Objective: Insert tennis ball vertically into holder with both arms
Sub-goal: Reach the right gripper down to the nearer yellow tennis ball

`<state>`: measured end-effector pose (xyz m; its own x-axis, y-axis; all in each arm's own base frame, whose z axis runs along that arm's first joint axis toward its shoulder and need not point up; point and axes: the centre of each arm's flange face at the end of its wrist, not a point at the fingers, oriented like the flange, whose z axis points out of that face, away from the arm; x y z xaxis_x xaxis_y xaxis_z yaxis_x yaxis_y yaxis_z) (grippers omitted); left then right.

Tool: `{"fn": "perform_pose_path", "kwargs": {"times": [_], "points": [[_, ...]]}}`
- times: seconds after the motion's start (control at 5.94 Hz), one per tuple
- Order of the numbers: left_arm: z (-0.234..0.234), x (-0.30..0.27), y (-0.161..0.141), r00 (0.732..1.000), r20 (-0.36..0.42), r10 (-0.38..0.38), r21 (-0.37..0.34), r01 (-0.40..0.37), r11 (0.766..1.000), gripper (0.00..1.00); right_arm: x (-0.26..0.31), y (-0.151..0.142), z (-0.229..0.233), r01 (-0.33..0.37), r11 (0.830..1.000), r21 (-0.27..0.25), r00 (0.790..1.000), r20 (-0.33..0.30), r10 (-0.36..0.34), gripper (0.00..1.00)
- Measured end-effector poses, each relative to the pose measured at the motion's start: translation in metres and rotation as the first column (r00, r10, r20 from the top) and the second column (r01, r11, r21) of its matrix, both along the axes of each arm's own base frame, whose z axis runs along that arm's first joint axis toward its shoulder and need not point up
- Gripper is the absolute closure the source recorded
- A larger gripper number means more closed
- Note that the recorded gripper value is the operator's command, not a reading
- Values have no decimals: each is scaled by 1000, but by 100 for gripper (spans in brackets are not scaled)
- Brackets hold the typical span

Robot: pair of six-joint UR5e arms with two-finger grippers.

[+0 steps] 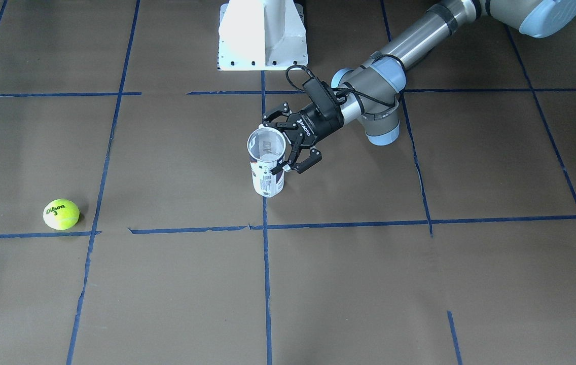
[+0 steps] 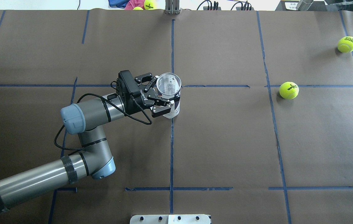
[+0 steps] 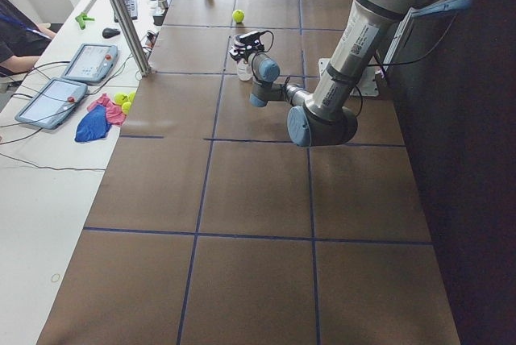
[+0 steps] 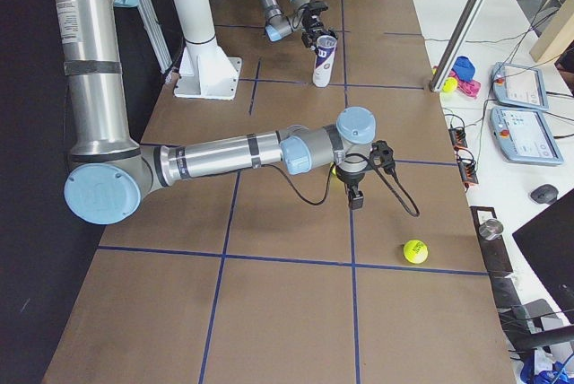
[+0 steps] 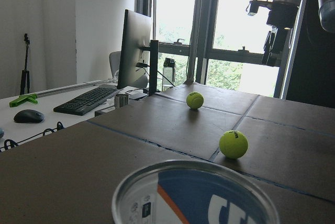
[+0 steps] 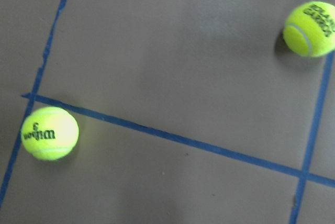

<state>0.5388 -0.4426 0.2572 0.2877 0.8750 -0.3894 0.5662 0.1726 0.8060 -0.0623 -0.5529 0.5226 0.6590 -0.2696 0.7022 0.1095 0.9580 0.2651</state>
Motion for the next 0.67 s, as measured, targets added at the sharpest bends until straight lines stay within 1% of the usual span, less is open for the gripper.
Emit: {"fn": "perform_pose_path", "kwargs": {"times": [0.34,0.51,0.67], "points": [[-1,0,0,1000,-2,0,-1,0,1000,10,-91,-33,-49,41,999,16,999,-19,-41,1],[-2,-1,-1,1000,-3,-1,0,1,1000,10,-140,-38,-72,39,999,16,998,-39,-39,1],[-2,-2,-1,1000,-4,-2,0,2,1000,10,-174,-35,-82,40,999,13,998,-54,-39,1]]}}
